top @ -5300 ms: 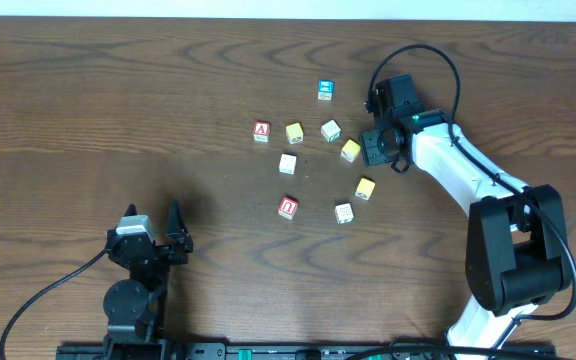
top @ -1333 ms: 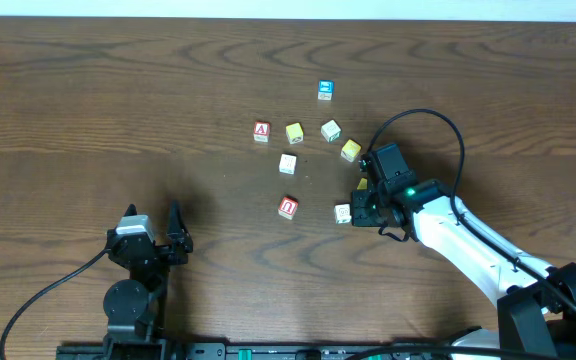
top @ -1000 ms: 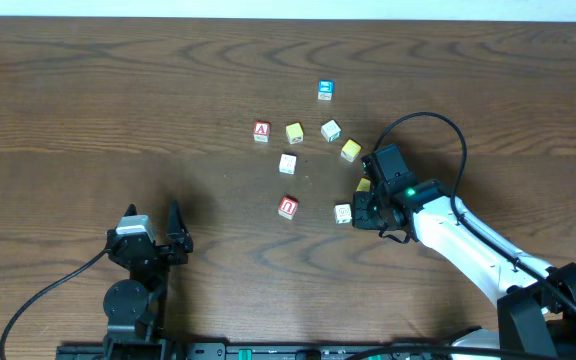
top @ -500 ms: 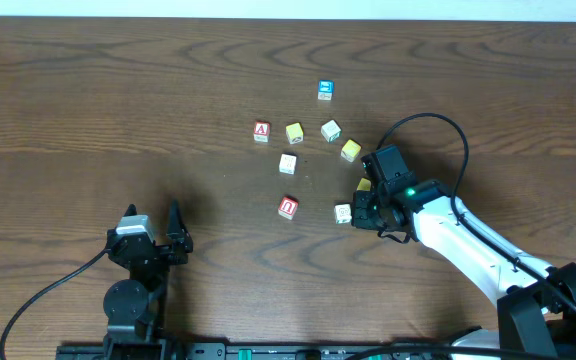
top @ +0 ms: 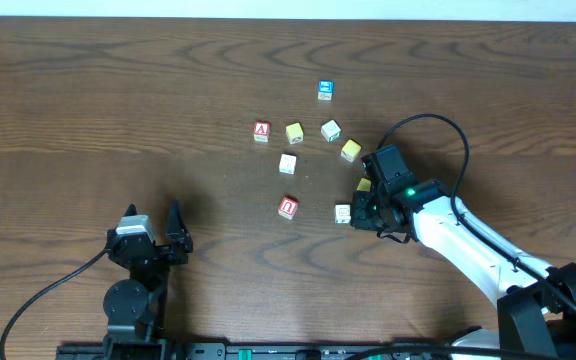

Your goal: Lift 5 blocks

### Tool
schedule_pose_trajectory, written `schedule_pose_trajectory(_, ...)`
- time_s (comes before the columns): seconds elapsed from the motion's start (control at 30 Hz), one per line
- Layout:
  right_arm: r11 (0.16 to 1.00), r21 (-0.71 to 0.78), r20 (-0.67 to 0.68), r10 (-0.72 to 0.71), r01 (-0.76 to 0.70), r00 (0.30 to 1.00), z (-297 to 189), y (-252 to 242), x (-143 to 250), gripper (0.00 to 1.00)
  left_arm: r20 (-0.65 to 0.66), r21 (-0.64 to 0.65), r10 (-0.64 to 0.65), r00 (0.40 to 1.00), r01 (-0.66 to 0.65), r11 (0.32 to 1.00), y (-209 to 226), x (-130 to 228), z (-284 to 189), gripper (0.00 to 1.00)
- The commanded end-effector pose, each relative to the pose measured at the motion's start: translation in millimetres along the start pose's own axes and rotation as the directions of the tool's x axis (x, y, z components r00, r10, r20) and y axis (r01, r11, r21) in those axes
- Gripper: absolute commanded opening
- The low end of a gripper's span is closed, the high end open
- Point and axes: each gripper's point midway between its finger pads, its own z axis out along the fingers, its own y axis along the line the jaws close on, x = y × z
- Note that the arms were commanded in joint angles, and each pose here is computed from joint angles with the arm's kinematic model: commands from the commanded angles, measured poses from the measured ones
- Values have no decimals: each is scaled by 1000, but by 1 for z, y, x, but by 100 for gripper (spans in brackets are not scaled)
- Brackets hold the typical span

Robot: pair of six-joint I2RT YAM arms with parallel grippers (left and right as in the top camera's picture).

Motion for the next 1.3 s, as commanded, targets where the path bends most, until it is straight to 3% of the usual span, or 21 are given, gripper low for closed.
schedule_pose_trajectory(0.0, 1000, -6, -24, 24, -24, 999, 3, 3, 6, 15, -54, -37, -4, 999, 2, 999, 8, 17, 1, 73)
schedule_pose_trajectory(0.17, 999, 48, 5, 14, -14, 1000, 3, -7, 2, 16, -54, -37, -4, 999, 2, 999, 8, 17, 1, 73)
schedule_pose_trajectory(0.33, 988, 128, 53, -95, 88, 994, 2, -20, -9, 16, -54, -37, -4, 999, 2, 999, 8, 17, 1, 73)
schedule_pose_trajectory(0.6, 975, 126, 67, -193, 183, 979, 2, -17, -15, 16, -54, -37, -4, 999, 2, 999, 8, 17, 1, 73)
schedule_pose_trajectory(1.13, 979, 93, 68, -188, 182, 980, 13, -17, -6, 19, -54, -37, -4, 999, 2, 999, 8, 17, 1, 73)
schedule_pose_trajectory(1.27, 978, 78, 71, -198, 193, 978, 16, -14, -3, 27, -54, -37, -4, 999, 2, 999, 8, 17, 1, 73)
